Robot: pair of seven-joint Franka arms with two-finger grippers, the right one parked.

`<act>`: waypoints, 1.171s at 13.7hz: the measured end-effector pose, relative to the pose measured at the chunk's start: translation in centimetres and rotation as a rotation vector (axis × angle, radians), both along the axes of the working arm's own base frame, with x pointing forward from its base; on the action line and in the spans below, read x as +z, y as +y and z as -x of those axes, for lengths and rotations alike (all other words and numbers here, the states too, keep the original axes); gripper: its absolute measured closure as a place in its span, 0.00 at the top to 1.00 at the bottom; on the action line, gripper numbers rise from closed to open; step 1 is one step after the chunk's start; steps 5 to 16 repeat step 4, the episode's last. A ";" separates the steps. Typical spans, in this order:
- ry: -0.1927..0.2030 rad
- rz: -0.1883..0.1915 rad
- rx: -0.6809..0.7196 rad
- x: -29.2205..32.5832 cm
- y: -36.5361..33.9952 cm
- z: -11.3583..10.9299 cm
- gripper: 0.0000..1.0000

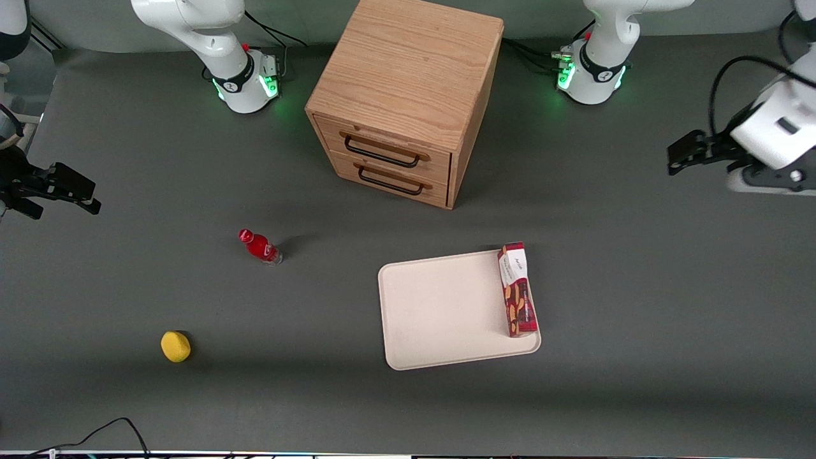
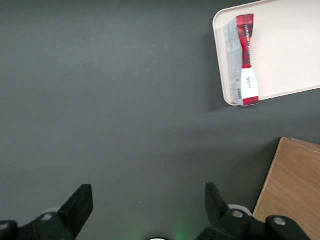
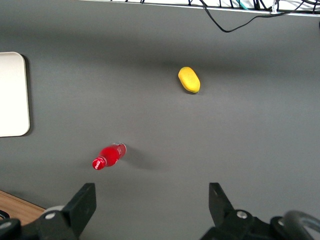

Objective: Place red cookie box on tray

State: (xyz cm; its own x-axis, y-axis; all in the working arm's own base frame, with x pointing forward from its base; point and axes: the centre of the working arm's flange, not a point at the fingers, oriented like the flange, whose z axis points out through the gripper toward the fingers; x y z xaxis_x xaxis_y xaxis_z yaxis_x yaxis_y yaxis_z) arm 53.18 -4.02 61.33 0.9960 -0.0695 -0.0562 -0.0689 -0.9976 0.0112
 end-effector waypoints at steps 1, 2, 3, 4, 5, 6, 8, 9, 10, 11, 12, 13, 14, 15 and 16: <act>-0.001 0.002 0.002 0.0 0.5 0.2 1.00; -0.003 0.002 0.001 0.1 0.5 0.3 1.00; -0.006 0.001 -0.004 0.2 0.3 0.4 1.00; -0.009 0.001 -0.019 0.3 0.1 0.5 1.00; -0.009 0.001 -0.019 0.3 0.1 0.5 1.00; -0.009 0.001 -0.019 0.3 0.1 0.5 1.00; -0.009 0.001 -0.019 0.3 0.1 0.5 1.00; -0.009 0.001 -0.019 0.3 0.1 0.5 1.00; -0.009 0.001 -0.019 0.3 0.1 0.5 1.00; -0.009 0.001 -0.019 0.3 0.1 0.5 1.00; -0.009 0.001 -0.019 0.3 0.1 0.5 1.00; -0.009 0.001 -0.019 0.3 0.1 0.5 1.00; -0.009 0.001 -0.019 0.3 0.1 0.5 1.00; -0.009 0.001 -0.019 0.3 0.1 0.5 1.00; -0.009 0.001 -0.019 0.3 0.1 0.5 1.00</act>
